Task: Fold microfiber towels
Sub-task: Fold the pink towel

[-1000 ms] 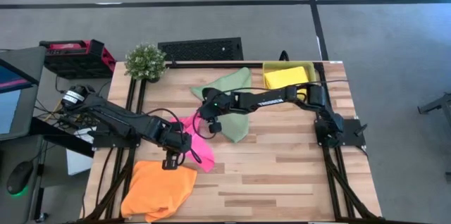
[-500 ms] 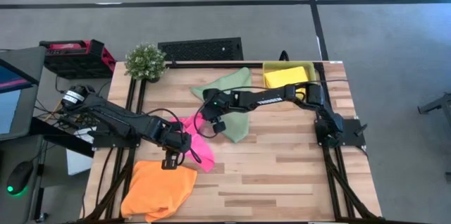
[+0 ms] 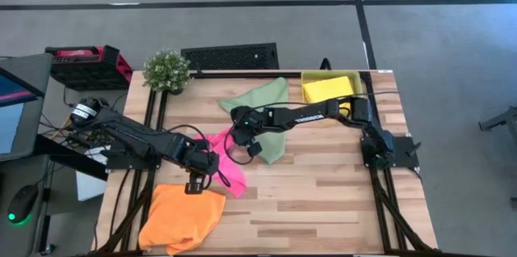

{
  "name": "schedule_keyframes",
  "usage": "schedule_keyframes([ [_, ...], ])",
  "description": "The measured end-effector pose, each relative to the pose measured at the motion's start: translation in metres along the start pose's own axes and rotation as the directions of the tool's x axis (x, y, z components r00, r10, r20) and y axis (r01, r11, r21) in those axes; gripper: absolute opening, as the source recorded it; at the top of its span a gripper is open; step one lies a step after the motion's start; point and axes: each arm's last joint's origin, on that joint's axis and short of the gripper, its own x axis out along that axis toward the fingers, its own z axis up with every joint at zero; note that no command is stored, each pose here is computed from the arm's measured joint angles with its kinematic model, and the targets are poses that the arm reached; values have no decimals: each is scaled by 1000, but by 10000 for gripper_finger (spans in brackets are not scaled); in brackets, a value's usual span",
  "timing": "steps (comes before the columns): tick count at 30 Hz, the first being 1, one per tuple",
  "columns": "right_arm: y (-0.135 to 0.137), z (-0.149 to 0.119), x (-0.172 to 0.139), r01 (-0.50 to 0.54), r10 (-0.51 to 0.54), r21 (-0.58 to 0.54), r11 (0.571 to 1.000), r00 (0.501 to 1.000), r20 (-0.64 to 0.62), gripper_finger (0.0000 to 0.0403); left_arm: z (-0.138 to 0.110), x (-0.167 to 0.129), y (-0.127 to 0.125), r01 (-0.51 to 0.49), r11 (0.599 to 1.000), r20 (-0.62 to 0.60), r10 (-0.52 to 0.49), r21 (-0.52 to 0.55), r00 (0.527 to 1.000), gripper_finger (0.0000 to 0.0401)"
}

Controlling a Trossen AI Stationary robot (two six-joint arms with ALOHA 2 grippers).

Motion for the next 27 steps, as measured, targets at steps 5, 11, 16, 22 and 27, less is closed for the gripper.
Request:
schedule_keyframes([
  [5,3,5,-3,-7,7,-18,1000,1000,2,145,-1,0,0,-4,1000,-5,4,-6,1000,0],
  [11,10,7,-4,-47,46,-79,996,999,-21,145,-1,0,0,-5,1000,-6,5,-6,1000,0],
  [16,11,10,-4,-43,42,-99,994,999,-11,145,-1,0,0,-5,1000,-5,5,-6,1000,0],
  [22,7,4,-2,-36,33,-111,993,999,-22,145,-1,0,0,-5,1000,-5,5,-6,1000,0],
  [27,4,1,-3,-30,28,-105,994,999,-26,145,-1,0,0,-5,1000,-4,5,-13,1000,0],
])
